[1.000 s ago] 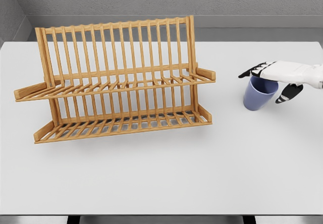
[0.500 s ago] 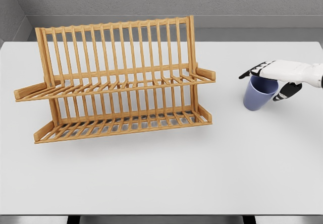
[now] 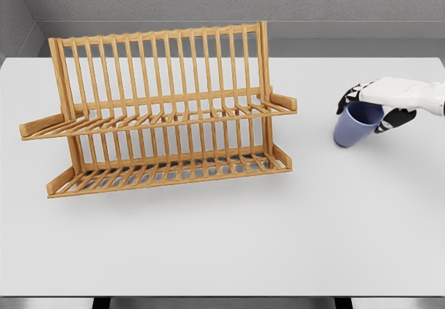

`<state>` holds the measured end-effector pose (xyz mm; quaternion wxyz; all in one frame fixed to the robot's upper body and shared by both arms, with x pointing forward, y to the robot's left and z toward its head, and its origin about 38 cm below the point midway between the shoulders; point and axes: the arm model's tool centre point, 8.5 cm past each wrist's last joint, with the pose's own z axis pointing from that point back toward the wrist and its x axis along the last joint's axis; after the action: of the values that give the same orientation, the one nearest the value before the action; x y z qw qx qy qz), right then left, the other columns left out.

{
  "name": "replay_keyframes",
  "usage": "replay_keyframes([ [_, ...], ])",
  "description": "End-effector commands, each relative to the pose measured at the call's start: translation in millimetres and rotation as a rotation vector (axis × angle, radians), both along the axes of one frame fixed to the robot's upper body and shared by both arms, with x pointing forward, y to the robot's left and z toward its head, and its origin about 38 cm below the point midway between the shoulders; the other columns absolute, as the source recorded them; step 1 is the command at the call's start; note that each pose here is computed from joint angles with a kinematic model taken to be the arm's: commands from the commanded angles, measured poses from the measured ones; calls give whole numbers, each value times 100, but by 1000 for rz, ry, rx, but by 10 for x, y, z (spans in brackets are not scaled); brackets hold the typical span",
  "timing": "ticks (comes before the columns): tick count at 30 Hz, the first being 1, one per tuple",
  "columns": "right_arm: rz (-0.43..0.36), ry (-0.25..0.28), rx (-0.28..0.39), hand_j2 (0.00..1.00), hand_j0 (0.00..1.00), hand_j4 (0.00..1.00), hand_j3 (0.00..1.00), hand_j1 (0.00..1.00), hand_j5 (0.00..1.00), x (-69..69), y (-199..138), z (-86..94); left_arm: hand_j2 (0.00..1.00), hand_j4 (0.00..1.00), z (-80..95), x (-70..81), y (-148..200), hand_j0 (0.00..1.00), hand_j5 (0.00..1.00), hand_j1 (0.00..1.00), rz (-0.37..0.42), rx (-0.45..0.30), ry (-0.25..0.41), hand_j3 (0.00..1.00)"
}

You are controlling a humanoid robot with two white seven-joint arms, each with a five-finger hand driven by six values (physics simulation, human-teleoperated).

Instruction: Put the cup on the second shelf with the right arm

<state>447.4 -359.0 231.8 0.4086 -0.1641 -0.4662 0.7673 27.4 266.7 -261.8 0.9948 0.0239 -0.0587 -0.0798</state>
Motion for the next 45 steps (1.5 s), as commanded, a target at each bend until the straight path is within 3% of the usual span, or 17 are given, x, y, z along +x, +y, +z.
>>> replay_keyframes([
  [1, -2, -2, 4, 66, 66, 66, 66, 66, 66, -1, -2, 15, 100, 100, 0, 0, 0, 100, 100, 100, -1, 0, 0, 100],
  [25, 7, -116, 12, 65, 65, 65, 65, 65, 65, 136, 29, 522, 100, 100, 0, 0, 0, 100, 100, 100, 1, 0, 0, 100],
  [45, 93, -287, 45, 65, 65, 65, 65, 65, 65, -17, 255, 1154, 100, 100, 0, 0, 0, 100, 100, 100, -1, 0, 0, 100],
])
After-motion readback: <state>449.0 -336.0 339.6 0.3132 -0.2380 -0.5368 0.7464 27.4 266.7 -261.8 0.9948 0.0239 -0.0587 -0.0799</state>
